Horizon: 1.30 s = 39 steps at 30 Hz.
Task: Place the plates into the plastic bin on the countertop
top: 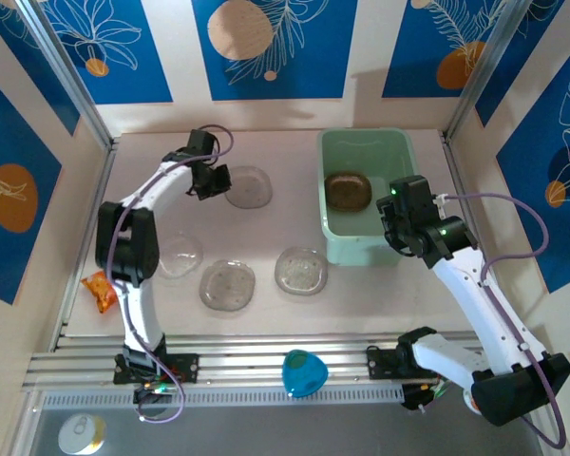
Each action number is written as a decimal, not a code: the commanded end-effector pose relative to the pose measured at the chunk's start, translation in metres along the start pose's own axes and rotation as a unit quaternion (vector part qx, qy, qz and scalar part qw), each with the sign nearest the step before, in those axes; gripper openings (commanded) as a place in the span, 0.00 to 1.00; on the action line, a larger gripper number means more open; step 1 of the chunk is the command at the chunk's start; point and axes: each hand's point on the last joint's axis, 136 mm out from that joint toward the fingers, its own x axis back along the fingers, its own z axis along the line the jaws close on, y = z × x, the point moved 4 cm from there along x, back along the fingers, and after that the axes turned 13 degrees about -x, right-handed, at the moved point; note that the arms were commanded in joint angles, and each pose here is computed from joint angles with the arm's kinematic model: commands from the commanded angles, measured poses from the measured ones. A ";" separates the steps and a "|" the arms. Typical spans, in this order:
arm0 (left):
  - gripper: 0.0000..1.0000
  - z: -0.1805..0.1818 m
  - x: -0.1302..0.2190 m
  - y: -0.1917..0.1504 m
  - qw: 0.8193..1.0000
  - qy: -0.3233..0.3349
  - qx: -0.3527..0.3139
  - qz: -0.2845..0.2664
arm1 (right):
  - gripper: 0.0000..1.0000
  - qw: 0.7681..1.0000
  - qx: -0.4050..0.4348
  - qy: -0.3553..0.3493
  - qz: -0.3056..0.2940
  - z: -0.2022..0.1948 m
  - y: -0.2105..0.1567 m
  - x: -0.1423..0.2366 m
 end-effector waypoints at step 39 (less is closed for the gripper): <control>0.00 -0.159 0.219 0.004 0.916 -0.056 -0.067 -0.392 | 0.48 0.930 0.145 0.268 0.207 0.117 -0.151 0.010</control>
